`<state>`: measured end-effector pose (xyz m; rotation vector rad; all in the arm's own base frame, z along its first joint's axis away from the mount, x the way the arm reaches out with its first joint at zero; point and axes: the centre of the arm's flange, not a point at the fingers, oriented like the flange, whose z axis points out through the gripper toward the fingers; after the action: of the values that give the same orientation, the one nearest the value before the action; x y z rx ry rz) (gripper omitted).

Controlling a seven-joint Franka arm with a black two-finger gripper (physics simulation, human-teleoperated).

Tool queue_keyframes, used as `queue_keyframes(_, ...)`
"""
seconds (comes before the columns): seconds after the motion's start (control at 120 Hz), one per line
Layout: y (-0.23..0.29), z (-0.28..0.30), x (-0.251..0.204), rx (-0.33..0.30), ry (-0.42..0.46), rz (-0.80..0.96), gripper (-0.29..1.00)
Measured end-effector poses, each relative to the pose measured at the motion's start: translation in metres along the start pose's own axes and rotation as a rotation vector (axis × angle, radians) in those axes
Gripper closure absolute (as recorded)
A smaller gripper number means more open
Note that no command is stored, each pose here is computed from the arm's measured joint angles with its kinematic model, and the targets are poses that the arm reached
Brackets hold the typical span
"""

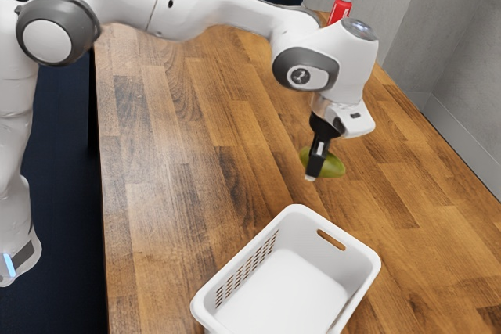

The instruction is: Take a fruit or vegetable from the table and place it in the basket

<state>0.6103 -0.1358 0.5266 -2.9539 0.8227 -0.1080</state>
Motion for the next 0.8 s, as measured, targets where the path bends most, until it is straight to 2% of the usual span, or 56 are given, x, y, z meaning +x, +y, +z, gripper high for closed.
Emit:
queue_keyframes(0.158, 0.073, -0.045, 0.027, 0.000, 0.055, 0.131, 0.31)
queue_keyframes(0.392, 0.183, -0.051, 0.042, -0.026, 0.048, 0.314, 0.44)
queue_keyframes(0.6, 0.210, -0.047, 0.044, -0.033, 0.035, 0.358, 0.48)
queue_keyframes(0.617, 0.210, -0.046, 0.044, -0.033, 0.034, 0.359, 0.47)
queue_keyframes(0.683, 0.215, -0.047, 0.043, -0.036, 0.033, 0.368, 0.29)
queue_keyframes(0.8, 0.219, -0.053, 0.043, -0.038, 0.037, 0.377, 0.13)
